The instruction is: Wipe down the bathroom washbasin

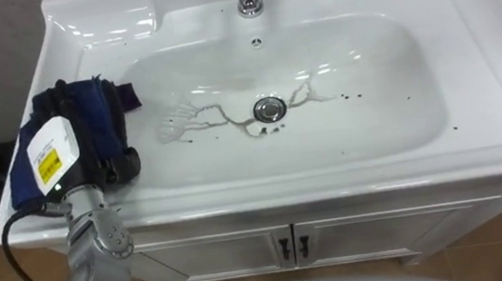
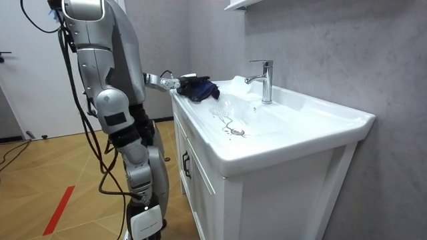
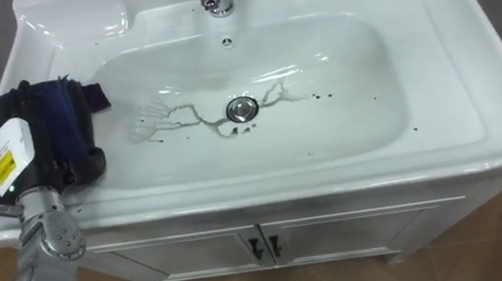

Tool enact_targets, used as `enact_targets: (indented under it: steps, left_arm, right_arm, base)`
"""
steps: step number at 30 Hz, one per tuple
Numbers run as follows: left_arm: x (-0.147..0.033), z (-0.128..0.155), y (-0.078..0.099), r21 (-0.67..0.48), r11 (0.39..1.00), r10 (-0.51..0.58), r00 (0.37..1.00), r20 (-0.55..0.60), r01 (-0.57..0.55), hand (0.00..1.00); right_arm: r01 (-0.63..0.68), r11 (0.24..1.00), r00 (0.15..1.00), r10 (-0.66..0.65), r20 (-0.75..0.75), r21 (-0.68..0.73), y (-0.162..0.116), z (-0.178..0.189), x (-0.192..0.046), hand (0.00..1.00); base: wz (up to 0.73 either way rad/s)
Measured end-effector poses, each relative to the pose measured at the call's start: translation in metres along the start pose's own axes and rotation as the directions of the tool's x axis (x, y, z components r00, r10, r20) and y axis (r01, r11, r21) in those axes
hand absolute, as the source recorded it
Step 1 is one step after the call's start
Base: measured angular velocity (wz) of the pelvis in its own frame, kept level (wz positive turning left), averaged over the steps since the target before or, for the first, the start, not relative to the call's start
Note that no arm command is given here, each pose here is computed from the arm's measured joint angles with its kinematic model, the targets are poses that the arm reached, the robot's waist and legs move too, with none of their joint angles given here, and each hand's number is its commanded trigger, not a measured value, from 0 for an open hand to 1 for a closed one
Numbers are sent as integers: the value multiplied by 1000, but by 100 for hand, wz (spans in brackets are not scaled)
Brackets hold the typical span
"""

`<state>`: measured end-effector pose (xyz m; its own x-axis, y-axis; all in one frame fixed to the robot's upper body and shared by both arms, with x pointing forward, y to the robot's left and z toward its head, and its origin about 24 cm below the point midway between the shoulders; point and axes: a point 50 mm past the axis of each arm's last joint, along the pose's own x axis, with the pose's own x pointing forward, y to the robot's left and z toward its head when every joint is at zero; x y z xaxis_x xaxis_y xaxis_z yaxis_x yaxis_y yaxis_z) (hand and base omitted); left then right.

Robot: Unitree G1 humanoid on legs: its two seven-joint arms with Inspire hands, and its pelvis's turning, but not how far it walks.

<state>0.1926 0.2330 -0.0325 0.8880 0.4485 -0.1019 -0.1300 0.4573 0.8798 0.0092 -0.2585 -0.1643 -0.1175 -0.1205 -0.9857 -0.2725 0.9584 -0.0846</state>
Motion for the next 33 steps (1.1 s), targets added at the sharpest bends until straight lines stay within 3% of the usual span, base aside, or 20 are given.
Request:
enact_targets:
  steps: [1, 3, 4, 11, 24, 33]
  left_arm:
    - [0, 0, 0, -1, 1000, 1, 1000, -1, -1, 0]
    - [-1, -1, -3, -5, 1000, -4, 1000, -12, 4, 71]
    - [-3, -4, -7, -7, 1000, -11, 1000, -28, 11, 100]
    - [-2, -7, -17, -5, 999, -36, 997, -64, 35, 100]
    - [16, -15, 5, -16, 998, 59, 992, -112, -62, 100]
    - [16, -18, 5, -69, 996, 52, 988, -148, -63, 100]
  right_arm:
    - [0, 1000, 1000, 0, 1, -1, 0, 0, 0, 0]
    - [3, 1000, 1000, -3, 4, -3, -1, 1, 0, 0]
    - [7, 1000, 1000, -7, 5, -10, -1, 4, -1, 0]
    - [4, 1000, 1000, -5, -20, -23, -1, 1, -1, 0]
    - [-18, 999, 997, 15, -72, -46, 0, -3, -1, 0]
    - [-10, 997, 996, 4, -85, -76, -1, -1, -2, 0]
  base:
    - [0]
    - [-9]
    - [-16]
    - [-4]
    - [-1]
    - [0]
